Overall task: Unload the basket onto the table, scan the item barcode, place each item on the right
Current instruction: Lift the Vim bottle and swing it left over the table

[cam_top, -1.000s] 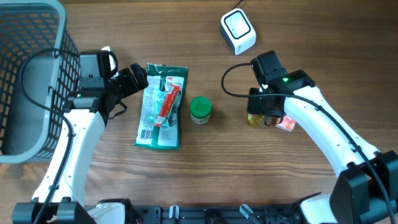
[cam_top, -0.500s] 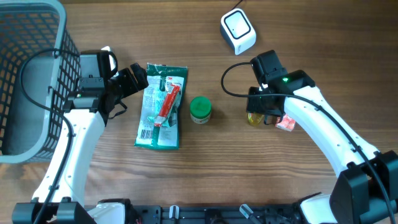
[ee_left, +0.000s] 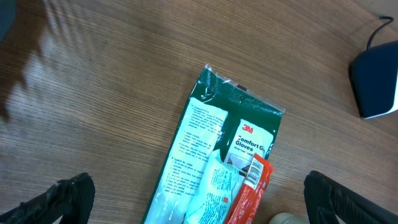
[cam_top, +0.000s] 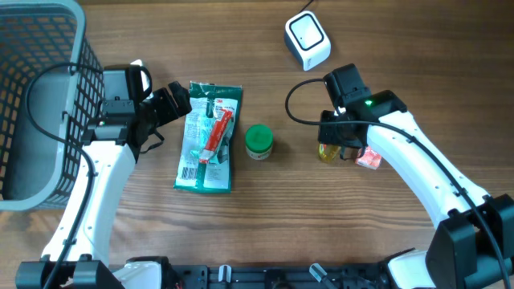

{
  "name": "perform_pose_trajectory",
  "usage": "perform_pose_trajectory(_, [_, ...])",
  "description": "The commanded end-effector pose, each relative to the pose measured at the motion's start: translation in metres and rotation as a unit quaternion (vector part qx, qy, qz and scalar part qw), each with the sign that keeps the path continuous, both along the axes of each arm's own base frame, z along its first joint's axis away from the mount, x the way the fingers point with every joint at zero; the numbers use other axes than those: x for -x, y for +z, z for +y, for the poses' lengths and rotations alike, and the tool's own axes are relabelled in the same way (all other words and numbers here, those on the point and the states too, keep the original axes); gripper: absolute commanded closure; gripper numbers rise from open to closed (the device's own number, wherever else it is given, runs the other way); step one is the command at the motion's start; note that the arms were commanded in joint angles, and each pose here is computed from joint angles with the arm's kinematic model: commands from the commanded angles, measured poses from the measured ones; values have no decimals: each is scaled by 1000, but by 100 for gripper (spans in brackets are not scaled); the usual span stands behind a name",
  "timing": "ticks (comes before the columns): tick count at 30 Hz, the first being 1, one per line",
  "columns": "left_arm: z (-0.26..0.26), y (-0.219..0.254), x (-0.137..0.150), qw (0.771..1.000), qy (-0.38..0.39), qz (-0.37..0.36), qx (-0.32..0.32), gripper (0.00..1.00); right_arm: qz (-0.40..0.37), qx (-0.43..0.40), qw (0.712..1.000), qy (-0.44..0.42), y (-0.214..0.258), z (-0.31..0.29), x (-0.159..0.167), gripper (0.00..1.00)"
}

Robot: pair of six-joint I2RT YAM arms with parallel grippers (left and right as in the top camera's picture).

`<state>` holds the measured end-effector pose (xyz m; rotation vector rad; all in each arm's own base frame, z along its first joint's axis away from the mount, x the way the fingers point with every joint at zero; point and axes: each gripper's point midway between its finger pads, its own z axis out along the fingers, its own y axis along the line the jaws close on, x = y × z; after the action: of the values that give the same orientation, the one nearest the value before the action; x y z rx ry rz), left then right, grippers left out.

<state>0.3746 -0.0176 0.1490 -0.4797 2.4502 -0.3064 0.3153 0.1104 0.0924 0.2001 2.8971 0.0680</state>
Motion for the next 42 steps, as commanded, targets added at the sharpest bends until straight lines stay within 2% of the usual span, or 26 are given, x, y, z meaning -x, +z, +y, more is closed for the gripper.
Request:
perform_pose_trajectory(1, [0, 12, -4, 1000, -4, -17, 3, 0, -11, -4, 1000, -2, 7, -1, 0, 63])
perform_pose_trajectory(4, [0, 12, -4, 1000, -4, -17, 3, 0, -15, -65, 998, 18, 26, 2, -2, 69])
perform_pose_trajectory(7, [0, 12, -4, 1000, -4, -17, 3, 0, -44, -178, 980, 76, 64, 15, 2, 68])
perform_pose_trajectory(10, [0, 12, -4, 1000, -4, -17, 3, 0, -97, -342, 920, 165, 125, 34, 18, 68])
perform_pose_trajectory(11, [0, 12, -4, 1000, -4, -17, 3, 0, -109, -372, 904, 180, 138, 37, 22, 69])
perform_pose_trajectory(14, [0, 12, -4, 1000, -4, -17, 3, 0, -157, -497, 812, 263, 192, 49, 47, 69])
perform_pose_trajectory(16, [0, 12, -4, 1000, -4, -17, 3, 0, -168, -536, 774, 293, 208, 54, 59, 69])
perform_pose_trajectory(18, [0, 12, -4, 1000, -4, -17, 3, 0, -175, -553, 754, 307, 215, 56, 64, 69])
perform_pose_trajectory(20, [0, 12, -4, 1000, -4, -17, 3, 0, -175, -562, 747, 308, 219, 57, 66, 69])
perform_pose_trajectory(30, [0, 12, -4, 1000, -4, -17, 3, 0, -159, -569, 751, 296, 217, 57, 69, 70])
perform_pose_trajectory(33, [0, 12, -4, 1000, -4, -17, 3, 0, -161, -579, 741, 299, 222, 58, 71, 70])
perform_pose_trajectory(42, [0, 12, -4, 1000, -4, -17, 3, 0, -160, -580, 741, 298, 222, 58, 71, 70])
